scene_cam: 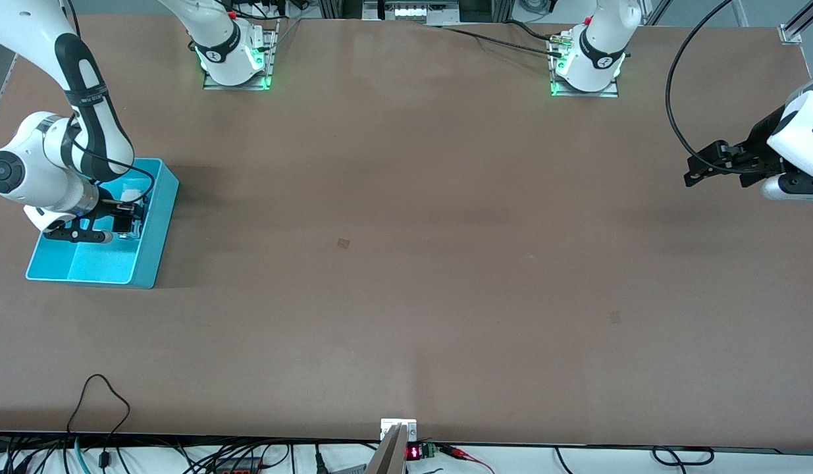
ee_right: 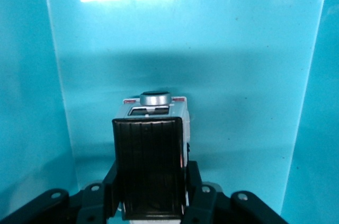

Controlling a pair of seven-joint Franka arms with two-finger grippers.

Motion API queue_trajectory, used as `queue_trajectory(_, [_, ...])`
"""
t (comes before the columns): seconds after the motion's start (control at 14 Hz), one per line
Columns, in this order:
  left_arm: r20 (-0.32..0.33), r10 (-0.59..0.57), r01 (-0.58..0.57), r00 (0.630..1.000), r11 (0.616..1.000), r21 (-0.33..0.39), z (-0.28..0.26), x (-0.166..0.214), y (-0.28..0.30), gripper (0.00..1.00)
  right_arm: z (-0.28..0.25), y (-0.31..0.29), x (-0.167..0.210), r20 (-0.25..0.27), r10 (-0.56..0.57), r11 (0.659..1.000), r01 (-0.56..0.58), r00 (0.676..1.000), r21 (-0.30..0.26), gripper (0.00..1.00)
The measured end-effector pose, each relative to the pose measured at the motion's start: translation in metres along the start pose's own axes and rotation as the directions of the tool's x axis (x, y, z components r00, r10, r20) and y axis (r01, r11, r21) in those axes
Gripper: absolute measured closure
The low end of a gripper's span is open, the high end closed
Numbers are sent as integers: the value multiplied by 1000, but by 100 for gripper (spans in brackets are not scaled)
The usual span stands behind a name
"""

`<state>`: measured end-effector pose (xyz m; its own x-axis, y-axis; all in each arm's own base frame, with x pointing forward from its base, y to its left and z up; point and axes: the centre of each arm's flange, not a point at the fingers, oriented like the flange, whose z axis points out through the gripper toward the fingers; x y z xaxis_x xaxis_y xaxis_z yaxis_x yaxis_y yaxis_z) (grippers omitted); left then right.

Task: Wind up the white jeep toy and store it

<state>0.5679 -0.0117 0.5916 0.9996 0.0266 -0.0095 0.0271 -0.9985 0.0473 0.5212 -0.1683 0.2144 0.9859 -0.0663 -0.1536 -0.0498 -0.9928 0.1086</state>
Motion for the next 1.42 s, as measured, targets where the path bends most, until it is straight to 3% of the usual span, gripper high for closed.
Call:
queue_trajectory(0.85, [9, 10, -10, 1000, 1000, 0, 0, -1, -8, 0, 6, 12, -1, -13, 21, 1000, -21, 1000, -3, 45])
queue_trajectory(0.93, [10, 11, -11, 1000, 1000, 0, 1, -1, -8, 0, 6, 12, 0, -16, 22, 1000, -22, 1000, -3, 40])
queue_trajectory(1.21, [9, 12, -12, 1000, 1000, 0, 0, -1, -7, 0, -4, 15, 6, -43, 22, 1000, -23, 999, -8, 2])
queue_trajectory(1.42, [6, 12, -12, 1000, 1000, 0, -1, -2, -7, 0, -40, 19, 18, -110, 25, 1000, -26, 994, -12, 0])
